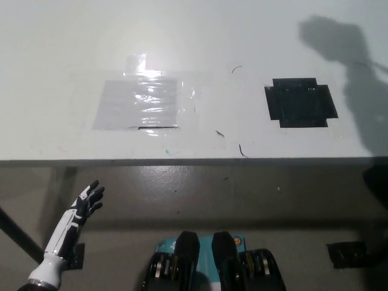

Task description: The robot uses it right hand to pick up an extended orange duster kept in the middle of the desk and presses its handle against the desk to collapse it

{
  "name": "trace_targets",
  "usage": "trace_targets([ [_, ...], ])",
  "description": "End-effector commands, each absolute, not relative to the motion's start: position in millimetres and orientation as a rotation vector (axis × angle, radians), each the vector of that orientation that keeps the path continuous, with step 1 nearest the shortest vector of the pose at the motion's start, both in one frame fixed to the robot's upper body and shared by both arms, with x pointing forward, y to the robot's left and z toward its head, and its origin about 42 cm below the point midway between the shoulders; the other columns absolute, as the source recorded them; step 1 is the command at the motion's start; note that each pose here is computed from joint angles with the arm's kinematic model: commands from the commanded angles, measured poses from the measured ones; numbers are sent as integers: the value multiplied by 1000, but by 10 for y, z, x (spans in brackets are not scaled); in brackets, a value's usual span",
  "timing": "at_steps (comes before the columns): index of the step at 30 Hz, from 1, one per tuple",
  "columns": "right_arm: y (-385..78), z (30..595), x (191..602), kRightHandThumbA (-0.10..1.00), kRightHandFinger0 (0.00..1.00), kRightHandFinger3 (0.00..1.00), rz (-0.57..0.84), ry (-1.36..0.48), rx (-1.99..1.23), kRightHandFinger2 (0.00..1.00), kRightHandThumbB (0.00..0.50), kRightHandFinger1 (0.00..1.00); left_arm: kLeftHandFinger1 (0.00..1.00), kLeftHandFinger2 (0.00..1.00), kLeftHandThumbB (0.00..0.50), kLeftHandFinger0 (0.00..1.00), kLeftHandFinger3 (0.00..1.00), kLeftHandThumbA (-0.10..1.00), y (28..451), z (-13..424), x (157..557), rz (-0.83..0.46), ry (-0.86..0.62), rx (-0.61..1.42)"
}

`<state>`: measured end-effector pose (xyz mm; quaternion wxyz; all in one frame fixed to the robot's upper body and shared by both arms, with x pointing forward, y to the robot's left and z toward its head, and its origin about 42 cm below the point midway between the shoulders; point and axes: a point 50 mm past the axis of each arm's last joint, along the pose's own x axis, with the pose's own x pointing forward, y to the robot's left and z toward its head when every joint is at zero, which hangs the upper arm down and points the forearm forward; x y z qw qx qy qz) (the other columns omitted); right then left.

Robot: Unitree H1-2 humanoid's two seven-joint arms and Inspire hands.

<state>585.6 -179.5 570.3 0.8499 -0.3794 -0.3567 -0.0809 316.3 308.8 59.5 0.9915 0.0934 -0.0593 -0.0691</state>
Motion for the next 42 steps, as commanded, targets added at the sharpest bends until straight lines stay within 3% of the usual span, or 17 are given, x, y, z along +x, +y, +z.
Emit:
trace_targets([
  [1, -1702, 5984, 5750, -100, 0, 702, -280, -832, -466, 683, 157, 204, 1000, 1000, 245, 1000, 1000, 1000, 3191, 705, 3124, -134, -181, 211],
  [4, -1710, 5774, 5807, -100, 0, 681, -285, -765, -307, 685, 154, 243, 1000, 1000, 240, 1000, 1000, 1000, 3174, 650, 3038, -135, -167, 206],
  [7, -1710, 5649, 5833, -100, 0, 683, -289, -736, -218, 647, 143, 202, 1000, 1000, 241, 1000, 1000, 1000, 3160, 648, 3041, -138, -166, 214],
  [11, -1663, 5391, 5877, -100, 0, 711, -288, -691, -151, 676, 117, 249, 1000, 1000, 245, 1000, 1000, 1000, 3172, 658, 3038, -130, -169, 223],
  [15, -1642, 5176, 5897, -100, 0, 699, -286, -678, -78, 637, 117, 213, 1000, 1000, 244, 1000, 1000, 1000, 3164, 669, 3057, -134, -173, 216],
  [17, -1637, 5081, 5906, -100, 0, 675, -301, -664, -79, 523, 105, 56, 1000, 1000, 250, 1000, 1000, 1000, 3172, 668, 3055, -133, -172, 215],
  [18, -1637, 5064, 5908, -100, 0, 673, -304, -662, -80, 502, 109, 33, 1000, 1000, 250, 1000, 1000, 1000, 3171, 667, 3057, -133, -172, 216],
  [20, -1649, 4955, 5922, -100, 0, 617, -311, -639, -79, 325, 93, 0, 1000, 1000, 247, 1000, 1000, 1000, 3173, 667, 3057, -134, -172, 212],
  [21, -1653, 4891, 5929, -100, 0, 597, -311, -626, -76, 282, 90, 0, 1000, 1000, 238, 1000, 1000, 1000, 3176, 672, 3055, -134, -173, 217],
  [28, -1703, 4596, 5945, -100, 0, 548, -332, -587, -77, 299, 106, 0, 1000, 1000, 242, 1000, 1000, 1000, 3165, 656, 3037, -140, -169, 210],
  [30, -1706, 4554, 5942, -100, 0, 531, -331, -592, -72, 378, 110, 0, 1000, 1000, 234, 1000, 1000, 1000, 3163, 654, 3029, -140, -169, 214],
  [33, -1664, 4474, 5934, -100, 0, 555, -342, -588, -69, 419, 123, 4, 1000, 1000, 246, 1000, 1000, 1000, 3167, 645, 3009, -133, -166, 214],
  [35, -1647, 4455, 5929, -100, 0, 546, -350, -592, -81, 370, 128, 0, 1000, 1000, 248, 1000, 1000, 1000, 3166, 643, 3002, -131, -166, 214],
  [38, -1596, 4388, 5906, -100, 0, 314, -382, -614, -141, 36, 150, 0, 1000, 1000, 247, 1000, 1000, 1000, 3157, 644, 3000, -131, -166, 222],
  [39, -1560, 4375, 5887, -100, 0, 270, -399, -638, -168, 19, 152, 0, 1000, 1000, 245, 1000, 1000, 1000, 3153, 648, 3000, -132, -169, 216],
  [42, -1527, 4373, 5868, -100, 0, 291, -419, -669, -211, 152, 143, 0, 1000, 1000, 247, 1000, 1000, 1000, 3154, 656, 3008, -131, -171, 221],
])
